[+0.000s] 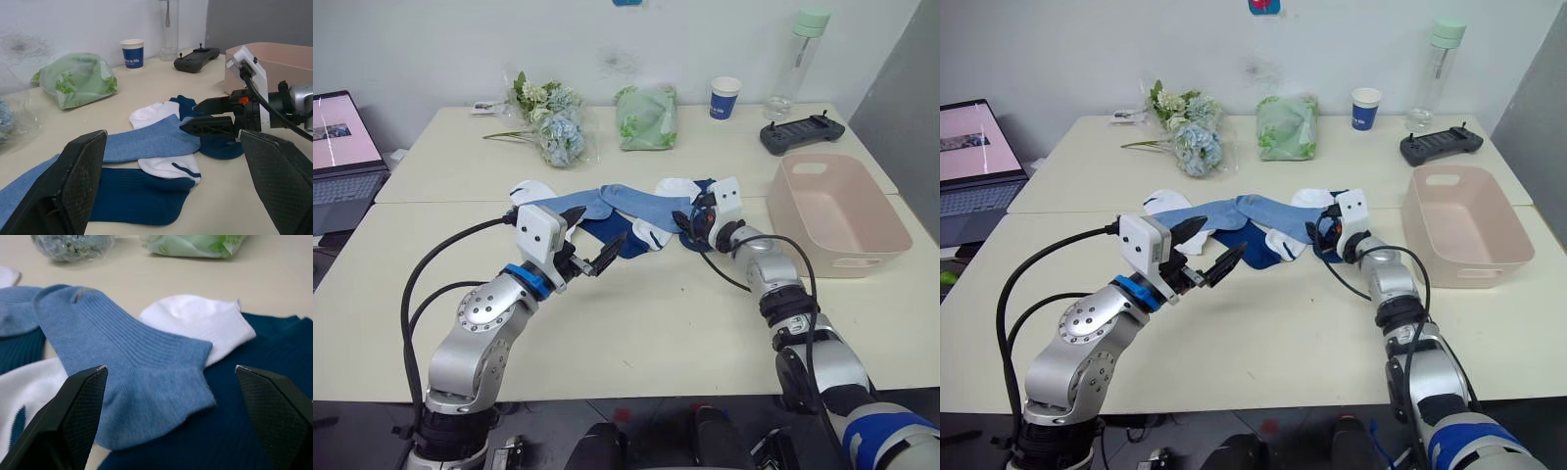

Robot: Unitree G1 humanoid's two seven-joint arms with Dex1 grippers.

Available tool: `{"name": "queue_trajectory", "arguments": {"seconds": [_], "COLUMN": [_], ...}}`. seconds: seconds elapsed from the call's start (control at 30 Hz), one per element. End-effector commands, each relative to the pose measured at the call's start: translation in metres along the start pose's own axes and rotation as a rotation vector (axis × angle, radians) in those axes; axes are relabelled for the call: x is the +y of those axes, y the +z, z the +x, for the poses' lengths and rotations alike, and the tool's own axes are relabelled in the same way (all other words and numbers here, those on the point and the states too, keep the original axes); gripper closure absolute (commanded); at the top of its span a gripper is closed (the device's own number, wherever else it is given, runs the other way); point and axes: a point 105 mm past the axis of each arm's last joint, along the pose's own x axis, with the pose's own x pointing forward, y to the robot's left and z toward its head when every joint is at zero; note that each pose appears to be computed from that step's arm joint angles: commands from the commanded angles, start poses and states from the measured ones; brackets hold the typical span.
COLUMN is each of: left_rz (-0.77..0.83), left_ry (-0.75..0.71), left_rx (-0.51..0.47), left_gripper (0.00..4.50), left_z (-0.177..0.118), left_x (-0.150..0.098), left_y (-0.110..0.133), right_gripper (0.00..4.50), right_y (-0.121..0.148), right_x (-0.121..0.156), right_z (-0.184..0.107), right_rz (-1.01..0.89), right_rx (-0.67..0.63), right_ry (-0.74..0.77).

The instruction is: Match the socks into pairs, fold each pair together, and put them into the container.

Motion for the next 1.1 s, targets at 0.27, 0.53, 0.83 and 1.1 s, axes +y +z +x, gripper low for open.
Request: {"name": "queue_trajectory", "arguments": {"seconds": [0.27,0.53,0.83,1.1], "left_rz": [0.039,0.032,0.02,0.026], "left_ry": [-0.003,0.0,0.047,0.076], "left_rx": [-0.028,-0.03,-0.003,0.016], "left_gripper": [0.0,0.0,0.0,0.0], "left_z": [0.0,0.001,-0.008,-0.012], "left_x": [-0.001,-0.005,0.005,0.015], "left_y": [0.009,0.007,-0.003,-0.008], "right_gripper": [0.73,3.39,4.47,4.47], "right_y": [0.017,0.021,0.043,0.061], "right_x": [0.01,0.01,0.027,0.036], "right_z": [0.004,0.0,-0.008,-0.042], "right_rz": [0.023,0.008,0.046,0.084], "right_rx": [-0.057,-0.086,-0.15,-0.183], "right_ry": [0.041,0.036,0.112,0.17]}}
